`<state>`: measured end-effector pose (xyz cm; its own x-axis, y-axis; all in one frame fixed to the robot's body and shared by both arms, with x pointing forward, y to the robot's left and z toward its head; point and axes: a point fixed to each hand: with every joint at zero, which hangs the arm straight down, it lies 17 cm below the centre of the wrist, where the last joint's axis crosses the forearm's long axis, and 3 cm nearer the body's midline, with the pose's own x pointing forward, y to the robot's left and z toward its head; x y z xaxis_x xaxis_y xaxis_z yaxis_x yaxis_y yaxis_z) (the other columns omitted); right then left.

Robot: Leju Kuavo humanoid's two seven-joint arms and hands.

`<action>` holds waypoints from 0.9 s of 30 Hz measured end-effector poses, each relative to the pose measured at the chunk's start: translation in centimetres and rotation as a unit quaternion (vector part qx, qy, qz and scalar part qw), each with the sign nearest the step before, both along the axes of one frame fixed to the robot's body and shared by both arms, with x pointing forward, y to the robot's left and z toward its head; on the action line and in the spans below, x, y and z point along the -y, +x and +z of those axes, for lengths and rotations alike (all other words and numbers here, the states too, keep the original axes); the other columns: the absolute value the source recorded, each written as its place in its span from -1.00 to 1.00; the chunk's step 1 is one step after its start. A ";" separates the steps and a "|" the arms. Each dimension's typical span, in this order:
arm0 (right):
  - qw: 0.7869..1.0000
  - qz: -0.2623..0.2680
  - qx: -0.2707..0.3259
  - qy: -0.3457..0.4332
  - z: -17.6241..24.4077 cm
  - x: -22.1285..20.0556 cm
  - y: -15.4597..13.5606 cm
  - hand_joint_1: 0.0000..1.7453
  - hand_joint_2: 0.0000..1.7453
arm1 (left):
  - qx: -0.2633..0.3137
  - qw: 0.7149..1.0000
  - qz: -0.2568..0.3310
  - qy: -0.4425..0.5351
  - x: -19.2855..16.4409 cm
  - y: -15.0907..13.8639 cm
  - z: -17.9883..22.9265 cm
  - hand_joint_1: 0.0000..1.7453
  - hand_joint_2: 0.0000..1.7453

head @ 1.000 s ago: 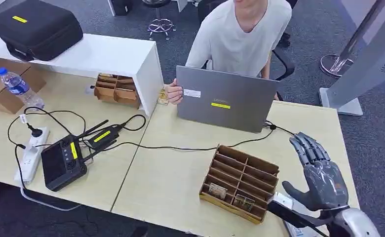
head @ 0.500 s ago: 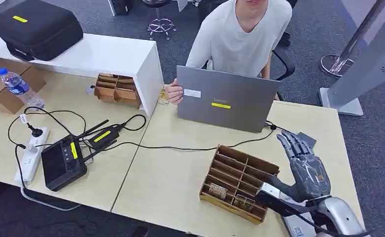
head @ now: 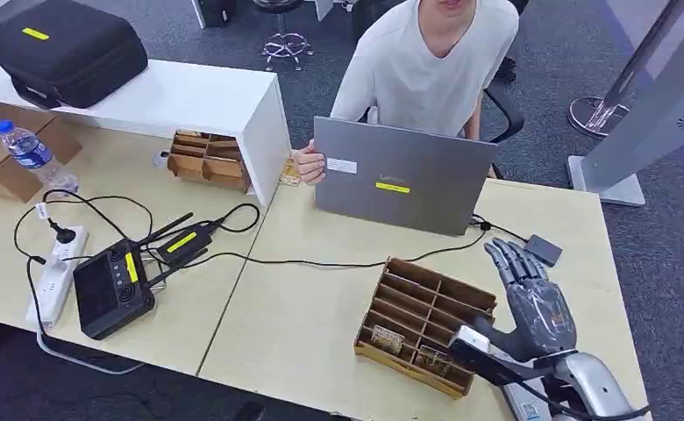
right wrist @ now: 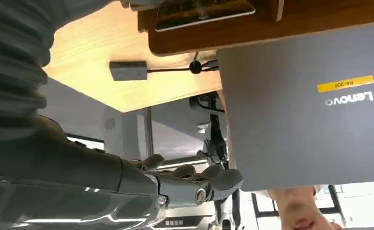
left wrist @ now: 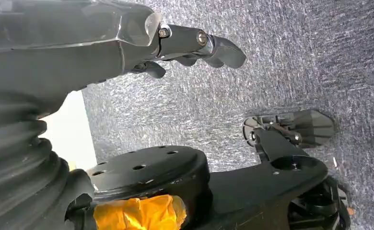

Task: Pass the card to the sensor for recognition and then transmit it.

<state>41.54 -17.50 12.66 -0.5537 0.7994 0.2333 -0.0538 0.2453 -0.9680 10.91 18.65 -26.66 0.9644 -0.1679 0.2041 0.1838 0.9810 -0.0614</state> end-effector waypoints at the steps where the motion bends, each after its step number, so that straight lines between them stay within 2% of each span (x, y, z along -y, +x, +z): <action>1: 1.000 -0.002 -0.002 0.001 -0.2 0.0 -0.1 -1.00 1.00 | 0.000 1.000 0.000 0.000 0.0 0.0 0.0 -1.00 1.00; 12: 0.999 -0.016 -0.031 0.011 -2.7 0.2 -1.2 -1.00 1.00 | -0.001 1.000 0.000 0.001 0.0 0.0 0.0 -1.00 1.00; 27: 0.999 -0.019 -0.031 0.018 -3.1 0.0 -1.6 -1.00 1.00 | -0.004 1.000 -0.003 0.002 -0.1 -0.2 0.0 -1.00 1.00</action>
<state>39.93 -17.54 9.58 -0.5069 0.8097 0.2956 -0.1040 0.2830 -0.9535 10.73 18.75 -26.71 0.9652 -0.1736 0.1956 0.1883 0.9804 -0.0588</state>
